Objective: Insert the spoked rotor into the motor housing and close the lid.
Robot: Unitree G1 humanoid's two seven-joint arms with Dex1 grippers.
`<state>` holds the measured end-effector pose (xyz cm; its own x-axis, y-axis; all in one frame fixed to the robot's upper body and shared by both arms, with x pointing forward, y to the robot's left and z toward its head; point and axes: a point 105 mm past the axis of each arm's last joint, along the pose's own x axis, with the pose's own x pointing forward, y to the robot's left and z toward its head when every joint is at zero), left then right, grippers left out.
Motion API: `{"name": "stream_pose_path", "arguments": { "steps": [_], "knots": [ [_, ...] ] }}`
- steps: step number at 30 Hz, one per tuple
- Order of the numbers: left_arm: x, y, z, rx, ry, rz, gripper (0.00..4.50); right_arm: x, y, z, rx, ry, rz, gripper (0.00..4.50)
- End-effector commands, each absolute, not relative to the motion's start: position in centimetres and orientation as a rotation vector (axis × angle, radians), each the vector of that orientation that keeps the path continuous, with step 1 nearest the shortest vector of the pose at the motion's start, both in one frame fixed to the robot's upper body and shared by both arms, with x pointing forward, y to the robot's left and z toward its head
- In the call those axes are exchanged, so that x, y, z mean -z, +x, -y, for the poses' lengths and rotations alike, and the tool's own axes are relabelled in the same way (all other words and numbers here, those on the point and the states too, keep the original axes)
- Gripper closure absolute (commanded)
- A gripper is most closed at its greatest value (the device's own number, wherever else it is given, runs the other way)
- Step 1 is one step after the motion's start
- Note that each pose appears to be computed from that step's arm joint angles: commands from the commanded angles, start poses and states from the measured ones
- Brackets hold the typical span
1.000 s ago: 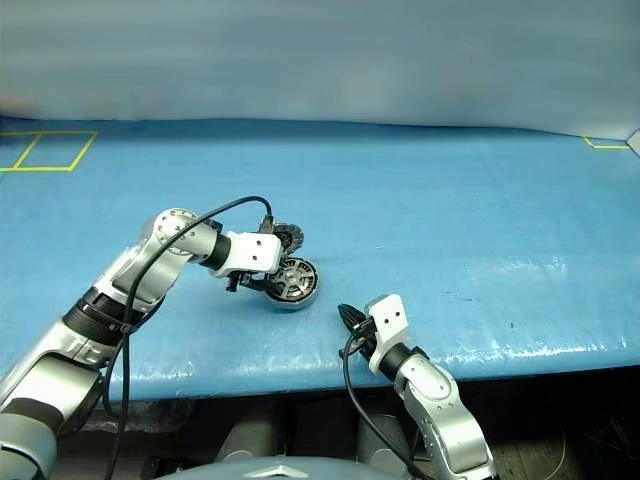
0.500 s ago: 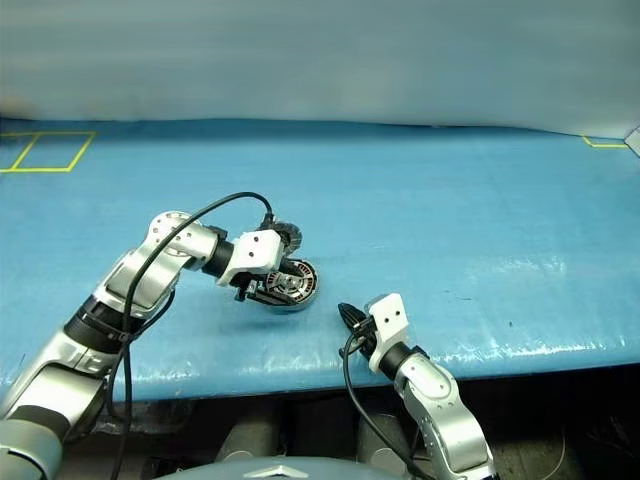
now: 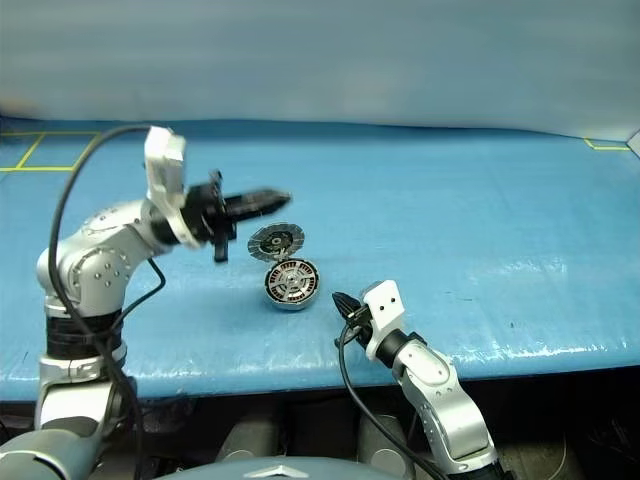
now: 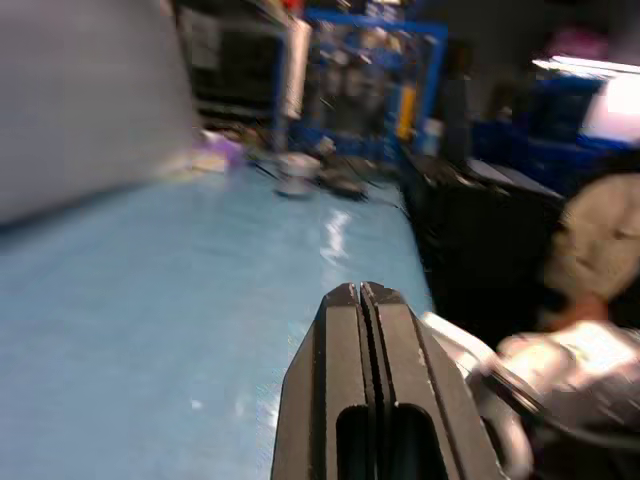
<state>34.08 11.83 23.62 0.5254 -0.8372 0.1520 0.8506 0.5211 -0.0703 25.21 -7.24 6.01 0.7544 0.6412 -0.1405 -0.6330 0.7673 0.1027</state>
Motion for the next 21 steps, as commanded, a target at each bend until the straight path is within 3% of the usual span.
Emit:
{"name": "stream_pose_path", "arguments": {
  "steps": [1, 6, 10, 21],
  "knots": [
    [-22.1, 37.0, -13.7, 0.805, 0.022, 0.073, 4.45, -7.2, 25.2, 6.7, -0.728, 0.044, -0.13, 4.5],
    [-16.9, 38.1, -13.9, 0.863, 0.287, -0.105, 4.45, -7.4, 25.3, 6.5, -0.731, 0.044, -0.123, 4.5],
    [-13.2, 36.9, -13.6, 0.996, 0.376, -0.236, 4.45, -7.4, 25.1, 6.9, -0.697, 0.045, -0.121, 4.5],
    [-12.1, 33.5, -9.8, 1.23, 0.247, -0.142, 4.45, -6.5, 24.5, 7.7, -0.64, 0.06, -0.155, 4.5]
  ]
}}
